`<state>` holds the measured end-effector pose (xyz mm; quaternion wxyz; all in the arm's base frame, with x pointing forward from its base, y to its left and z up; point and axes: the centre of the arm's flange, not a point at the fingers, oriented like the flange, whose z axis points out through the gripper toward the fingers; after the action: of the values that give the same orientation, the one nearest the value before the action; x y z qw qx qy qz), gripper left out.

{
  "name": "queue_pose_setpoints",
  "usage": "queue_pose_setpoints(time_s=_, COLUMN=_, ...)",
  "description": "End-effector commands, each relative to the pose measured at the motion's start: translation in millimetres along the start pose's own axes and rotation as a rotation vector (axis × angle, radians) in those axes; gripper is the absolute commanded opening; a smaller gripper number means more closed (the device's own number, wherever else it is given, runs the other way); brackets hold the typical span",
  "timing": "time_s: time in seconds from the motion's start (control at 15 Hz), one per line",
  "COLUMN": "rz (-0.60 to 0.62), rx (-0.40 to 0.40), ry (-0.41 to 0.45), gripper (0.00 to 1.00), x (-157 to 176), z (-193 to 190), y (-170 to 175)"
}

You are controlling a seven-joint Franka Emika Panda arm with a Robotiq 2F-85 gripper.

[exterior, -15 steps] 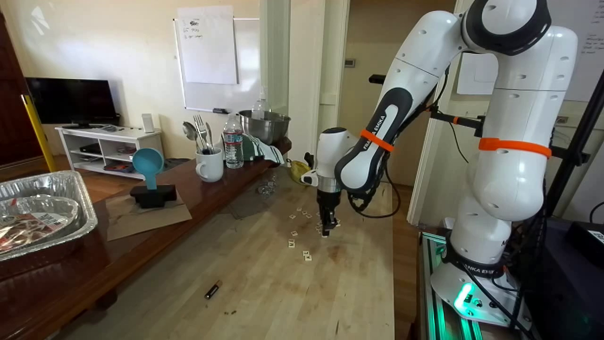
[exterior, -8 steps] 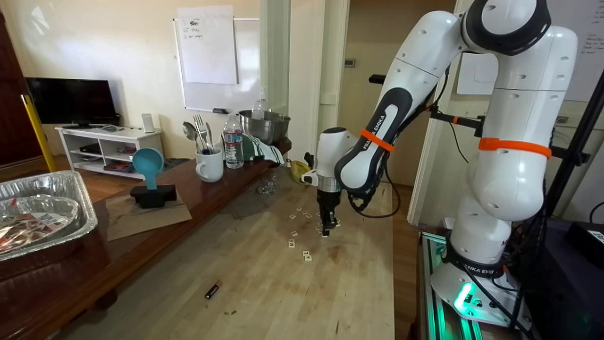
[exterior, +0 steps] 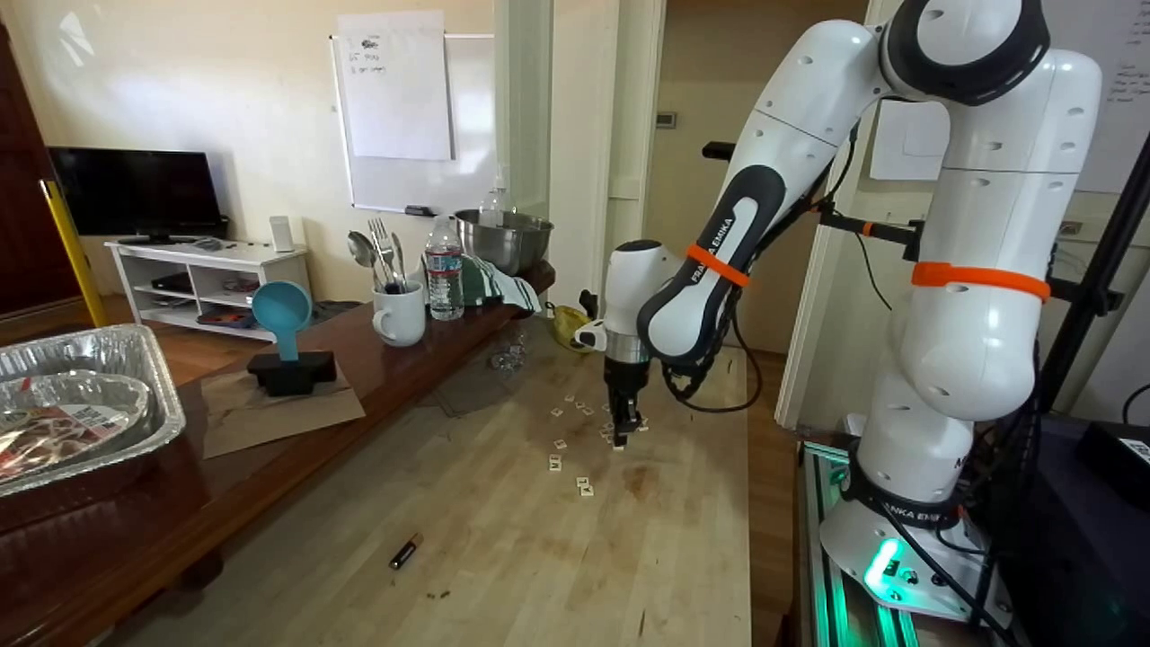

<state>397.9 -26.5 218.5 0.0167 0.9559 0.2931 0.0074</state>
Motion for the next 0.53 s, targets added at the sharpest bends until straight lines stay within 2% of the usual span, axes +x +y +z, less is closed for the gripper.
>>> queue_pose_setpoints(time_s=0.0, rz=-0.011, rx=-0.021, ry=0.039, gripper=0.00, x=-17, z=-13, y=-8)
queue_pose_setpoints(time_s=0.27, rz=-0.019, rx=-0.048, ry=0.062, gripper=0.00, x=-14, z=-16, y=-3)
queue_pose_setpoints(time_s=0.47, rz=0.018, rx=-0.067, ry=0.068, gripper=0.00, x=-11, z=-6, y=7)
